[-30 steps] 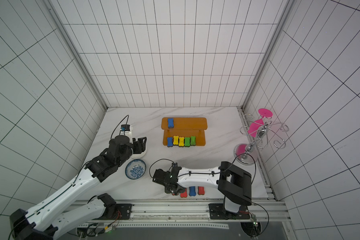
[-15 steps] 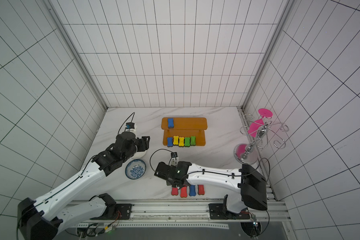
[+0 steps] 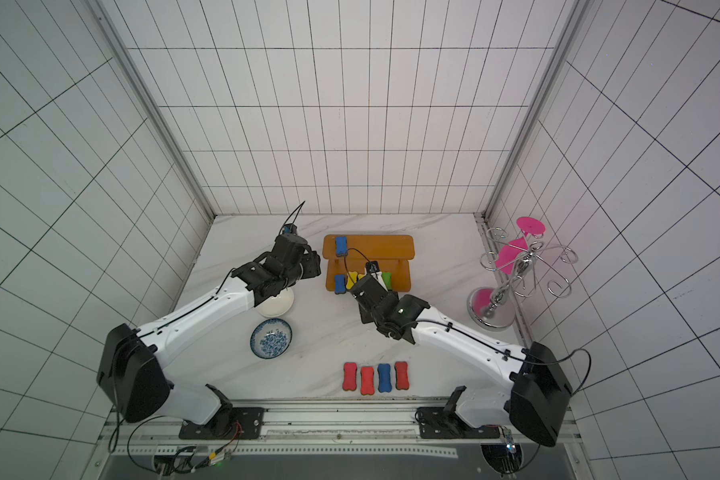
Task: Remove the whiteboard erasers from the shelf
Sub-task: Pick up the whiteboard eraser from the shelf.
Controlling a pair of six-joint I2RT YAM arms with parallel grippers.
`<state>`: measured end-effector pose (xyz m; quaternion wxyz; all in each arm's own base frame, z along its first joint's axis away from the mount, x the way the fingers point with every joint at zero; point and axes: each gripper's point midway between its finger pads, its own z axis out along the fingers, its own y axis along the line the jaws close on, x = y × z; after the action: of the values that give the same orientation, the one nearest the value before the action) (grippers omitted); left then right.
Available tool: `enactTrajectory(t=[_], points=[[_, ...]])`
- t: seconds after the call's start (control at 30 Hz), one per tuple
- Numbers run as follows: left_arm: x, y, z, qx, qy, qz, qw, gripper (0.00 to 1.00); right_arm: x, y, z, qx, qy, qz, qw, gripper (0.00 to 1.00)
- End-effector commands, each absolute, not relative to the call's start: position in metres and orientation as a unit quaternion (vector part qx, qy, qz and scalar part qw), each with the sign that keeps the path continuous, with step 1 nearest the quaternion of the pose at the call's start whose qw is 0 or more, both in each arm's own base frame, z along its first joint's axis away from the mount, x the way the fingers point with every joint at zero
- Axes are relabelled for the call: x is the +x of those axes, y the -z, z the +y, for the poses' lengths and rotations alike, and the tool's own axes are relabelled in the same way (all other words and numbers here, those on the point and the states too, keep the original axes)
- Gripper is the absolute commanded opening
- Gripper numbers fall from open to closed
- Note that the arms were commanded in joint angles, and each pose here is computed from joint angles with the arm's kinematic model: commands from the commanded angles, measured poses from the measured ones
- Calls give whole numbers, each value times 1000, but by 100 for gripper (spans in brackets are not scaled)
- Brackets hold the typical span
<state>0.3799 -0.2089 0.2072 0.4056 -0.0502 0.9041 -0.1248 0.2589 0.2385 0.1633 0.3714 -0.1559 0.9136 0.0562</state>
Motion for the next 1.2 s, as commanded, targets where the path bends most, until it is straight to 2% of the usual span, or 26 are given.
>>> enactTrajectory(t=[0.0, 0.17, 0.27, 0.4, 0.63, 0.9, 1.17], points=[[391, -200, -210, -37, 99, 907, 407, 69, 276, -163, 227, -170, -86, 908, 373, 46], [407, -193, -207, -51, 53, 922, 381, 70, 292, -138, 207, -134, -111, 925, 337, 46], [419, -199, -209, -69, 34, 924, 375, 66, 296, -128, 206, -127, -133, 928, 324, 45], [437, -202, -232, -68, 63, 926, 365, 63, 299, -121, 204, -120, -143, 930, 317, 45], [459, -210, -270, -39, 109, 928, 353, 64, 304, -115, 209, -108, -172, 928, 311, 45], [468, -186, -289, -31, 55, 939, 339, 66, 306, -110, 207, -102, -179, 931, 303, 45], [472, -165, -296, -33, 49, 947, 316, 65, 304, -110, 210, -102, -197, 929, 295, 45]])
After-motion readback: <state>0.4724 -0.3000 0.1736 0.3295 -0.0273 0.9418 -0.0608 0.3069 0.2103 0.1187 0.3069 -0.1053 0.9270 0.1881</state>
